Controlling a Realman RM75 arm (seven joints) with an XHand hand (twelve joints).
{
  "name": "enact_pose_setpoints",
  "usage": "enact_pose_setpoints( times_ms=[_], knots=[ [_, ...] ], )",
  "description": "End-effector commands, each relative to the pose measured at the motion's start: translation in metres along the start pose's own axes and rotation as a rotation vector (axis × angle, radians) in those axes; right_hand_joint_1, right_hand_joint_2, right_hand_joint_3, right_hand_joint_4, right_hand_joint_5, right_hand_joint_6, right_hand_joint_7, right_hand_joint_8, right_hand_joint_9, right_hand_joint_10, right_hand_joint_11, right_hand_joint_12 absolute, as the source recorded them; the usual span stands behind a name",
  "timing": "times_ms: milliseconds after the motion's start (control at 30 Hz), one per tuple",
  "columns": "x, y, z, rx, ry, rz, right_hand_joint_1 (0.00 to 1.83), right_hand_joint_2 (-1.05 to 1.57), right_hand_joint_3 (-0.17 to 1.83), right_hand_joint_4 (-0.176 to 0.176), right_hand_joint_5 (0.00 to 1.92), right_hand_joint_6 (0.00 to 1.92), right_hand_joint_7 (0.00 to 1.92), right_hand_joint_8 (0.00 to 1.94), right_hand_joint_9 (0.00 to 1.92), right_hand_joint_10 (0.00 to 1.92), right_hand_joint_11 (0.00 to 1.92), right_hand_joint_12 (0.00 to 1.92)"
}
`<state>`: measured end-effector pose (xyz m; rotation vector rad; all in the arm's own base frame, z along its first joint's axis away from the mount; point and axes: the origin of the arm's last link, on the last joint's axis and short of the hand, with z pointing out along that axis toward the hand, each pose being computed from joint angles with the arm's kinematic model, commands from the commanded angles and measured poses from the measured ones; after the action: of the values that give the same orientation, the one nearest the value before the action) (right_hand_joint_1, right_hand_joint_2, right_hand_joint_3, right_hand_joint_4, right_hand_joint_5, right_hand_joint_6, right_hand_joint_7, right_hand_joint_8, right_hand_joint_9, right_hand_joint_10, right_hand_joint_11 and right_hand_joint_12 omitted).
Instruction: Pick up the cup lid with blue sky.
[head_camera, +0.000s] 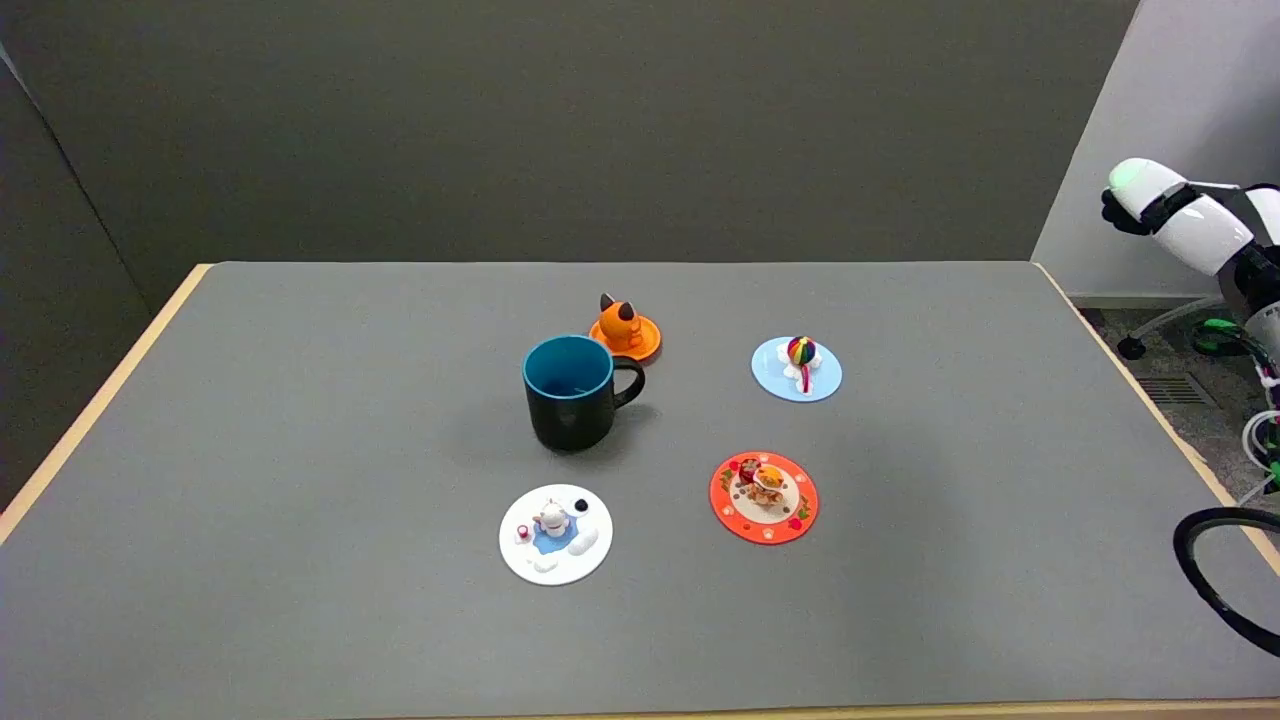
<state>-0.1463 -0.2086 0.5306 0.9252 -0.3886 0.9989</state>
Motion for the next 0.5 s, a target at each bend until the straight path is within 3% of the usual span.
enact_pose_setpoints(
  times_ms=[33,167,500],
  knots=[
    [-0.028,-0.012,-0.004,0.086,-0.082,0.122,0.40,0.48,0.76,-0.109,0.76,0.30,0.80,0.21,0.65,0.22,0.19,0.16],
    [-0.046,-0.015,-0.005,0.095,-0.121,0.118,0.41,0.48,0.76,-0.116,0.76,0.30,0.79,0.21,0.65,0.22,0.19,0.16],
    [-0.049,-0.018,-0.002,0.104,-0.122,0.070,0.44,0.47,0.76,-0.127,0.77,0.32,0.80,0.22,0.64,0.23,0.18,0.15]
  ],
)
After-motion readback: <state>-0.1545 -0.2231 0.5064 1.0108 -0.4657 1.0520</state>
